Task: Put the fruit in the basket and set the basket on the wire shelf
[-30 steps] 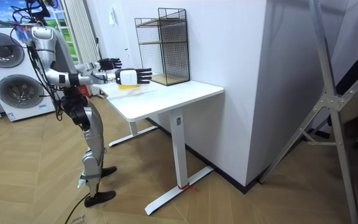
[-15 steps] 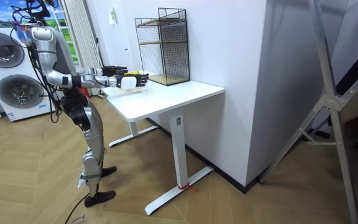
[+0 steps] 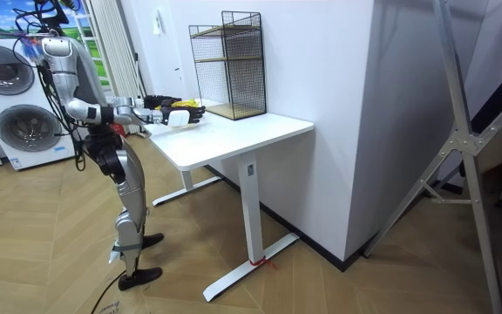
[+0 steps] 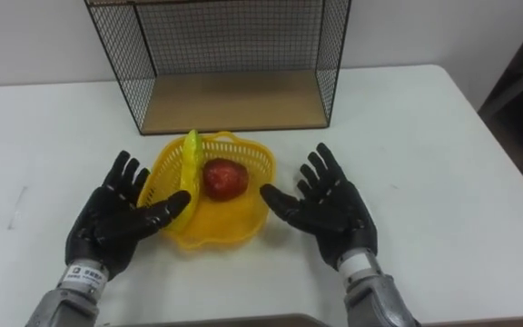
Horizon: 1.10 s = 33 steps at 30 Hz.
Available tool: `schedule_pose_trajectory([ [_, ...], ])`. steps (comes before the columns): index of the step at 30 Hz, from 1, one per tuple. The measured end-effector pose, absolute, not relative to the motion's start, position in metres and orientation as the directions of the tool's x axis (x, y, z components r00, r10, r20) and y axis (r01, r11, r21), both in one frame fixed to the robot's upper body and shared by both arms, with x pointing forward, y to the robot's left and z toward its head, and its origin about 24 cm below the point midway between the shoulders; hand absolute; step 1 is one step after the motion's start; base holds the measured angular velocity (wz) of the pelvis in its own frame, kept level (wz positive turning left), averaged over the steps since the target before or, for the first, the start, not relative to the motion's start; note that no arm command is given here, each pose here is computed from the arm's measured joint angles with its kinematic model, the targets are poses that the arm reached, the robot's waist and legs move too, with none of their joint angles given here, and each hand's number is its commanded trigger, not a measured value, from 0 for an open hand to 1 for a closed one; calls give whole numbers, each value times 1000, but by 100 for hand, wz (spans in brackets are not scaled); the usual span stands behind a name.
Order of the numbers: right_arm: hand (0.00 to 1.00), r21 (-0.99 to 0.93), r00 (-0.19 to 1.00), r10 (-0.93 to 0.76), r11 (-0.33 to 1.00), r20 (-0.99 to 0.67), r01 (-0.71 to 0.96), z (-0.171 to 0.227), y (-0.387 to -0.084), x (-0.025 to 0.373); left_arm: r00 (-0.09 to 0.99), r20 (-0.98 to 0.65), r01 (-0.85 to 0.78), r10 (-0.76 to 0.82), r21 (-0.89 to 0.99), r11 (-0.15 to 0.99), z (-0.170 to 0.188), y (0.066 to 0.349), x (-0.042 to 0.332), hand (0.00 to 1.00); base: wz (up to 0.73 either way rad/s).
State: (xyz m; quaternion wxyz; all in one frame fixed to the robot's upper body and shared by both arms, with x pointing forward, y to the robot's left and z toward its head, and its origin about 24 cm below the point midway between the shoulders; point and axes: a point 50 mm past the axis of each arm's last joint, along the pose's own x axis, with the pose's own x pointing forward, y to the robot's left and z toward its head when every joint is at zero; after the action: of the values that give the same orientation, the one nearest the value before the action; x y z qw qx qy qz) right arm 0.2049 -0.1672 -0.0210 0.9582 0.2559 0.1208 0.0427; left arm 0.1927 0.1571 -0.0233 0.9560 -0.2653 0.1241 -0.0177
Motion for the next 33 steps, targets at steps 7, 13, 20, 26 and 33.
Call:
schedule_pose_trajectory([
  [7, 0, 519, 952, 235, 849, -198, -101, -22, -151, 203, 959, -236, 10, -155, -520, 854, -28, 148, 191, 0, 0],
  [13, 0, 527, 945, 271, 839, -185, -137, -22, -145, 203, 962, -221, 23, -162, -526, 850, -27, 146, 191, 0, 0],
  [20, 0, 525, 940, 291, 836, -176, -160, -22, -143, 203, 967, -196, 37, -163, -525, 850, -26, 146, 191, 0, 0],
  [26, 0, 476, 936, 306, 858, -172, -193, -20, -138, 207, 969, -190, 38, -161, -525, 850, -26, 146, 192, 0, 1],
  [33, 0, 425, 943, 294, 881, -153, -206, -12, -136, 218, 970, -175, 52, -167, -522, 851, -20, 139, 201, 0, 3],
])
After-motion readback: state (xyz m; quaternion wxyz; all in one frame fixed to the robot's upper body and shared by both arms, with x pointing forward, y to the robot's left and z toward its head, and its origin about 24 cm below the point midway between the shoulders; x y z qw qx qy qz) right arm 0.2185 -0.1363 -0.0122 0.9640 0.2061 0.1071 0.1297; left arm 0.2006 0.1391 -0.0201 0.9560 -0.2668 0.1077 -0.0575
